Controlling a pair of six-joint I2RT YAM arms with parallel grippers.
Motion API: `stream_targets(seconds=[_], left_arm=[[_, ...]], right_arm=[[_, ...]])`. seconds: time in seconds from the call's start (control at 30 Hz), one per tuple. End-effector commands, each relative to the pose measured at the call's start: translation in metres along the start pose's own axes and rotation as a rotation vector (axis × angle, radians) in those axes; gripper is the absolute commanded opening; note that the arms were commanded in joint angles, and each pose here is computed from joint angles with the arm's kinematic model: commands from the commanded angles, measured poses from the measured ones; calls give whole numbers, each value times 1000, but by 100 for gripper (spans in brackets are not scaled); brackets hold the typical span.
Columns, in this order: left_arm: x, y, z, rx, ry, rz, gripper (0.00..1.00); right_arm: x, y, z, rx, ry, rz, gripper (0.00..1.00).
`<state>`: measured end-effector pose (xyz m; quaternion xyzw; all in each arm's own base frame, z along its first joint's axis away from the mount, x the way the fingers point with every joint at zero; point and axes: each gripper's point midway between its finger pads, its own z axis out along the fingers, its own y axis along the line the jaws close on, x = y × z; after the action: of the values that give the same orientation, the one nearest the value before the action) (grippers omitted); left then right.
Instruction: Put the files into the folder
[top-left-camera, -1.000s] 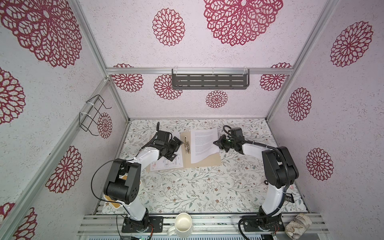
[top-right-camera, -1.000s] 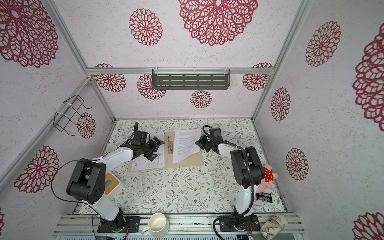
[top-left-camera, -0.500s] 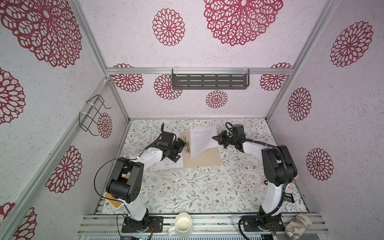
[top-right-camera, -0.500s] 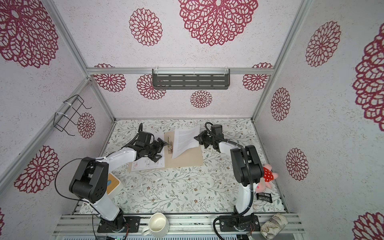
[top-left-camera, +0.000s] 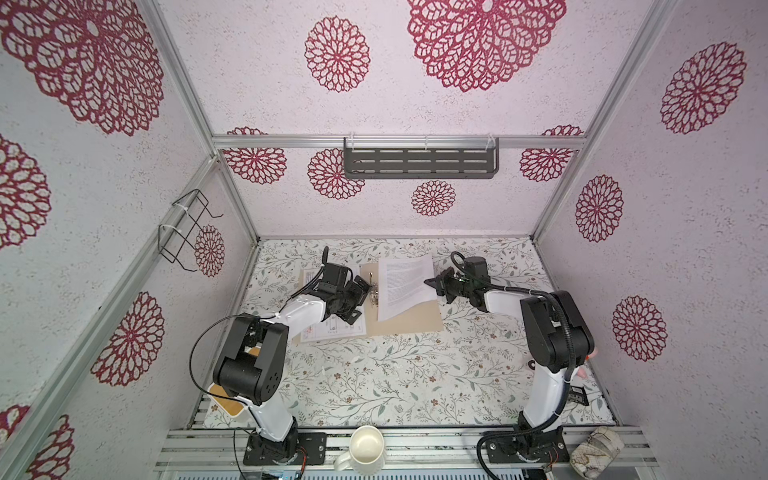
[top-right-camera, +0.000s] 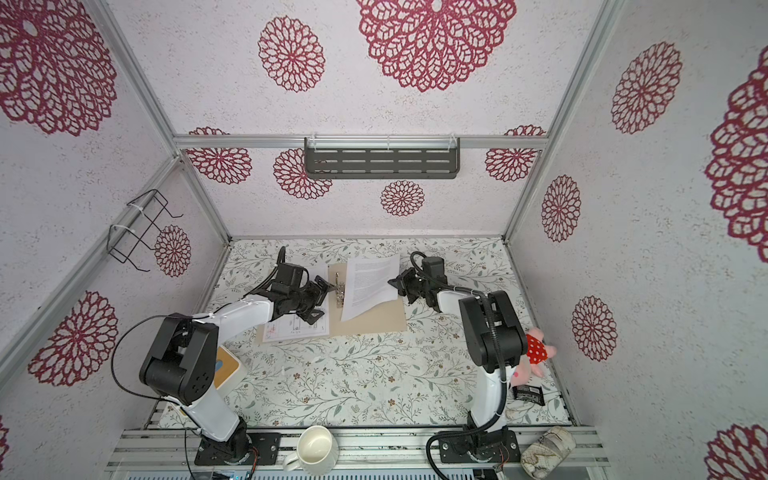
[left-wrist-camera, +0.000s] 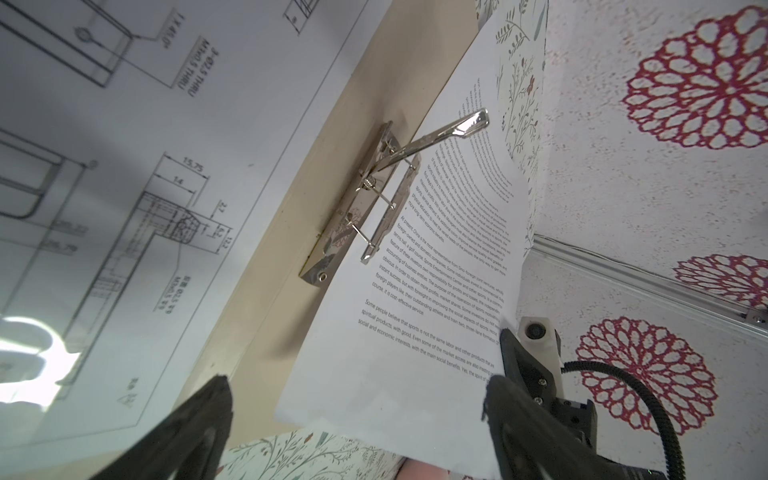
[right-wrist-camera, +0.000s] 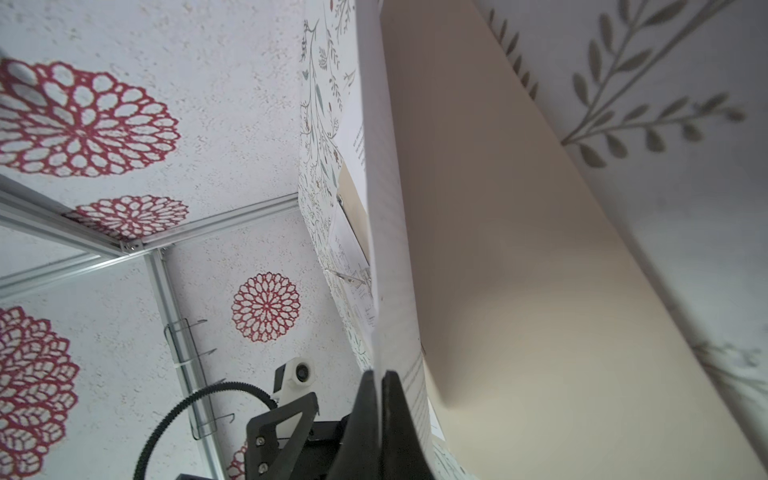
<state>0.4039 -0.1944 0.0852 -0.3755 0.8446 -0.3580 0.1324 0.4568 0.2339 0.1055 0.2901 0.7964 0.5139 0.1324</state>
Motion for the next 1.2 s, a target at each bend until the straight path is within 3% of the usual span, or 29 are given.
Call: stream_targets(seconds=[0.0,0.2,0.5,1.17], left_arm=[[1,-2,-1,19,-4,4,98],[1,-2,-1,22,-5,7,98],[2,0,-3,20,-9,13,98],[0,1,-5,16,-18,16,98]], right_arm=[[4,17,-1,-72,22,-141,0],[11,11,9,-126,85,-235,0],[5,-3,7,-68,66,-300,0],[12,-22,-4,-17,46,-285,0]])
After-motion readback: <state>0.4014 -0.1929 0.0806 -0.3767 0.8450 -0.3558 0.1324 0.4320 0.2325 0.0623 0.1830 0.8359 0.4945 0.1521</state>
